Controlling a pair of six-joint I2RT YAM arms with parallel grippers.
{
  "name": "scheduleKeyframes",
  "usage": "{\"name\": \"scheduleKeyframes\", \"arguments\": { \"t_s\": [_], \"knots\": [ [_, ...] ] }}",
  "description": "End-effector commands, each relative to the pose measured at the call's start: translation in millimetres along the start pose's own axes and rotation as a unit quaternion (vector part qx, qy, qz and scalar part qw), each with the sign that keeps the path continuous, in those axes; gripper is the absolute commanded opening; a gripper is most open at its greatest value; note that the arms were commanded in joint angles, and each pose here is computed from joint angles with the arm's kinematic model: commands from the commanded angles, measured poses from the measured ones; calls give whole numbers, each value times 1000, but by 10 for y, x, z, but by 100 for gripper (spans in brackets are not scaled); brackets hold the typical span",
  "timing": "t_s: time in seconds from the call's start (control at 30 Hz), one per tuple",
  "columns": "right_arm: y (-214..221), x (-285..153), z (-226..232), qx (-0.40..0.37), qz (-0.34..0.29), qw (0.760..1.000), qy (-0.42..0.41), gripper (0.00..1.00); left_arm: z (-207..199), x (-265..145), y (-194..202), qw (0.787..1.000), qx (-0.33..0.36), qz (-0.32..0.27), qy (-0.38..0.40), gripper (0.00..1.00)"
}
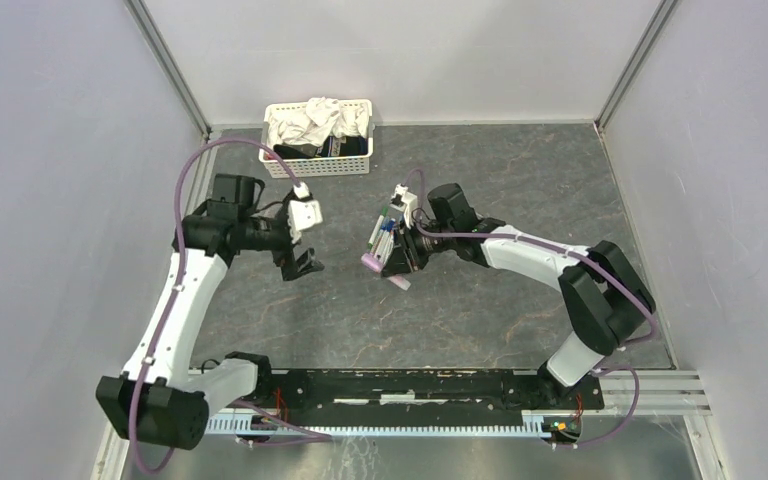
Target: Open the pen caps
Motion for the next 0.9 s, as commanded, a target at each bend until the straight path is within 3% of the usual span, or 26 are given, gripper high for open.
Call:
{"name": "scheduleKeyframes", "arguments": {
  "t_s": [0.0, 0.13, 0.37, 0.67, 0.87],
  "knots": [
    [-463, 23, 405, -3, -52, 991, -119, 11, -123, -13, -71, 984, 174, 32, -3, 99],
    [-605, 76, 532, 10, -59, 986, -154, 11, -283, 125, -4, 960, 274, 51, -2, 97],
    [-693, 134, 721, 11, -54, 982, -181, 10, -372, 207, -1, 908, 418, 27, -18, 94],
    [-713, 252, 937, 8, -42, 978, -205, 11, -527, 312, -65, 873, 488, -1, 6, 87],
    [-741, 280, 972, 12, -43, 976, -212, 10, -555, 359, 116, 852, 521, 35, 25, 67]
  ]
}}
Point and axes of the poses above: each gripper's point midway between its finger pads, its own x axis out along the fingers, its own z axis along the line the jaws close on, y = z × x, the point moved 1 cm from there along -x, back along the fingers, and after that the axes turned 13 degrees about -x, right-handed, at the moved point
